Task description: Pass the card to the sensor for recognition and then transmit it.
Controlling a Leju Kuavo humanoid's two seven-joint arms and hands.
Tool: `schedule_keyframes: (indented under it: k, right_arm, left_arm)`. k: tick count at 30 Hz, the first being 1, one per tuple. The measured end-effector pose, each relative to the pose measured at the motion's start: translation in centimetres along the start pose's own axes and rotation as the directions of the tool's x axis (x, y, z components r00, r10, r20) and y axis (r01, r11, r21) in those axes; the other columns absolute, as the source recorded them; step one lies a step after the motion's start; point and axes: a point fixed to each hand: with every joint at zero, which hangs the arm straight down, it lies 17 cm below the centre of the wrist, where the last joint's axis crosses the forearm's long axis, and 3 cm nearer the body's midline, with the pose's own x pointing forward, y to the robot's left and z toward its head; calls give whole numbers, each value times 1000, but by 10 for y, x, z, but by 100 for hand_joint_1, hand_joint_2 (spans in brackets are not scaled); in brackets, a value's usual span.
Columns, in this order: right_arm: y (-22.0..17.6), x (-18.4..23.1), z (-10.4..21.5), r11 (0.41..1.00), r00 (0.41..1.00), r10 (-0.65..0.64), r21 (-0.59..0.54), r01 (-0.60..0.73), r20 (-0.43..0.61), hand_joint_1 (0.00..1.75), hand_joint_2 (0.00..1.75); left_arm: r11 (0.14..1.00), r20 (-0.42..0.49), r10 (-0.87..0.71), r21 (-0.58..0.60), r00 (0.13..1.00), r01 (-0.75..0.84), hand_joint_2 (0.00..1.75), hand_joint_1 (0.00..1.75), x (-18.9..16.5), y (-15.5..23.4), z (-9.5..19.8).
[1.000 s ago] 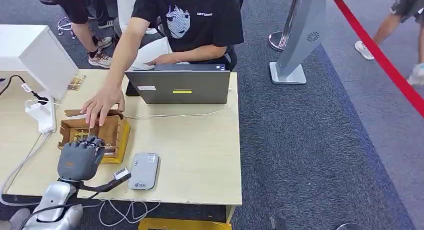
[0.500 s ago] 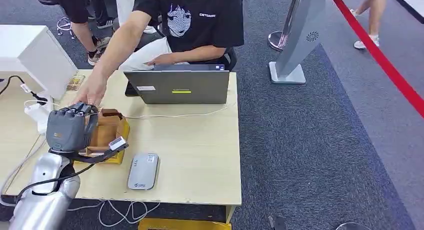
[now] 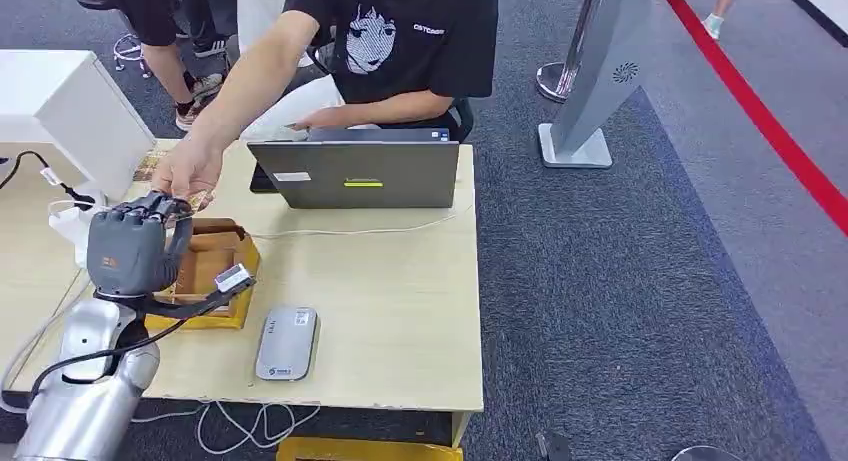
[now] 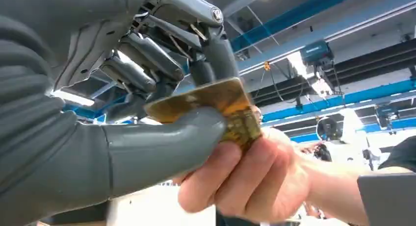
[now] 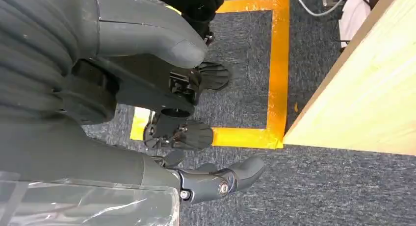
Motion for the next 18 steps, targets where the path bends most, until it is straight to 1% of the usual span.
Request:
schedule_keyframes:
  k: [5, 8, 11, 13, 15, 16, 18]
  right_arm:
    - [0, 0, 0, 1000, 1000, 0, 0, 0, 1, 0, 175]
    - [-2, 0, 1, 1000, 1000, -18, -10, 18, 5, 0, 175]
    - [-3, -1, 1, 1000, 1000, -25, -13, 25, 7, 0, 175]
    - [-5, -1, 2, 999, 999, -36, -17, 37, 11, 0, 175]
    - [-6, -4, 4, 998, 998, -58, -18, 59, 16, 0, 175]
    - [-7, -6, 5, 997, 997, -72, -21, 72, 18, 0, 175]
    - [-10, -10, 9, 995, 995, -92, -30, 93, 23, 0, 175]
  left_arm:
    - [999, -22, 26, 21, 999, -25, 175, 0, -3, 3, 7]
    - [991, -45, 125, 48, 991, -123, 175, 0, 0, 11, 22]
    - [984, -50, 172, 57, 984, -169, 175, 0, 3, 16, 35]
    - [964, -74, 254, 93, 964, -247, 175, 0, 2, 24, 46]
    - [923, -101, 367, 166, 925, -348, 175, 0, -3, 40, 64]
    - [887, -121, 437, 221, 891, -405, 175, 0, -10, 50, 77]
    - [778, -162, 597, 355, 786, -518, 175, 0, -28, 70, 102]
